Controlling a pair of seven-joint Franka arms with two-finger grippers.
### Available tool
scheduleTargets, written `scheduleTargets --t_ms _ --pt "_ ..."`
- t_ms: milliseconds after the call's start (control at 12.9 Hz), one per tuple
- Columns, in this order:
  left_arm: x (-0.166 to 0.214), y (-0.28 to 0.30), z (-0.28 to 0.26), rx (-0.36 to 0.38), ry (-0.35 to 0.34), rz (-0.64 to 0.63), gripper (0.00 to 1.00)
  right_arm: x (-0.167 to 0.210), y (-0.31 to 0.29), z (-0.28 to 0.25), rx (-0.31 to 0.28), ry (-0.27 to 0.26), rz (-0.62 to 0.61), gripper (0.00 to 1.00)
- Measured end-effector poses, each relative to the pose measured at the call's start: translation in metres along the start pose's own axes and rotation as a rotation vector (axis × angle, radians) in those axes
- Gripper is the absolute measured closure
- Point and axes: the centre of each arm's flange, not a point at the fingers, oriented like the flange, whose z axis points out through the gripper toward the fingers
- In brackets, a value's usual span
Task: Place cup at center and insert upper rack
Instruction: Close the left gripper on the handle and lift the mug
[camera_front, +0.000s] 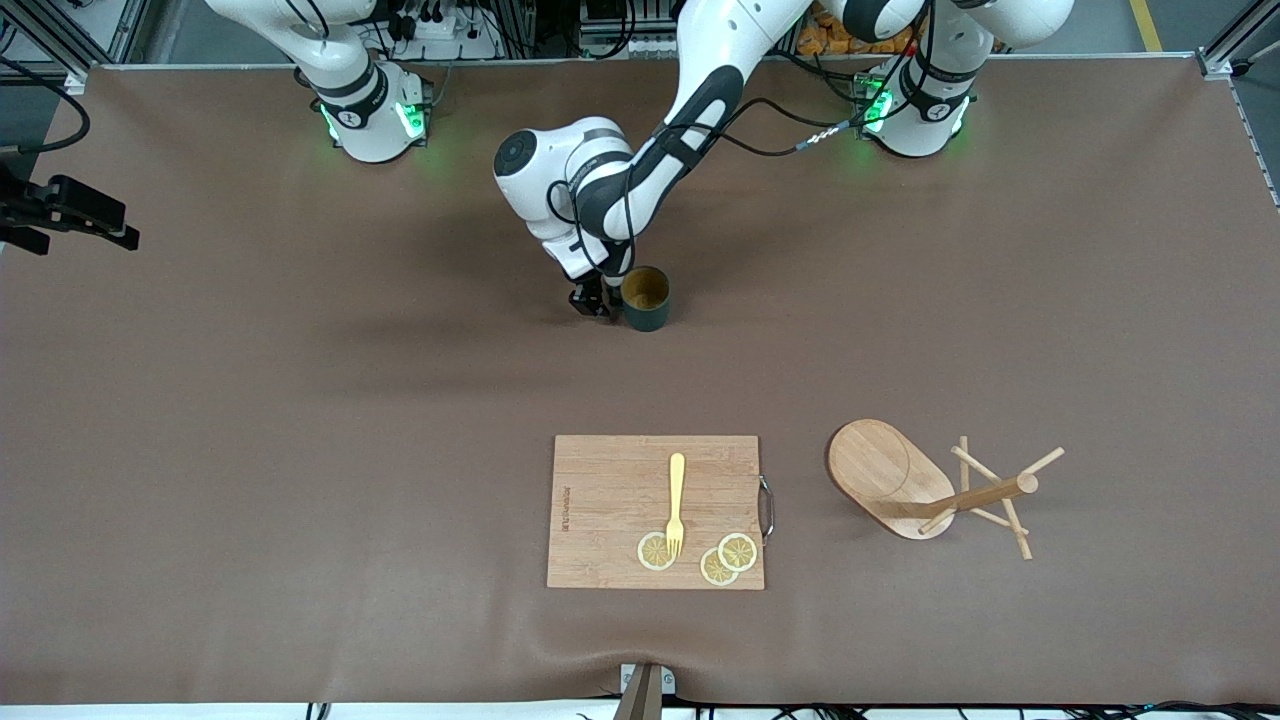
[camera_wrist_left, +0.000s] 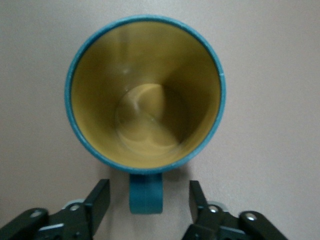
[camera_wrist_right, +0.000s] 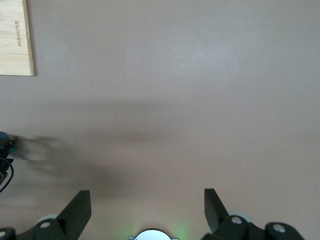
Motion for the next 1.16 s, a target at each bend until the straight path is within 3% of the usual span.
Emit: scheduleTargets --t_ms 78,311,699,776,854,1165 --pt "0.0007 0.0005 0.0005 0.002 0.001 -0.001 0.41 0.0 -0.0001 0.0 0.0 0.0 0.0 0.0" --pt "0.0012 0.0008 0.0007 0.003 0.002 -0.002 0.5 0.0 -0.0001 0.0 0.0 0.0 0.0 0.0" --pt "0.001 0.0017 -0.0011 0.0 -0.001 -0.003 0.59 0.0 -0.0001 0.0 0.0 0.0 0.0 0.0" --pt "0.001 0.0019 -0.0012 0.0 -0.001 -0.003 0.65 0.0 -0.0001 0.0 0.0 0.0 0.0 0.0" --pt "0.001 0.0018 -0.0012 0.001 -0.001 -0.004 0.78 0.0 -0.0001 0.0 0.0 0.0 0.0 0.0" --pt "0.0009 0.0023 -0.0021 0.0 -0.002 -0.004 0.79 -0.0001 -0.0001 0.0001 0.0 -0.001 0.0 0.0"
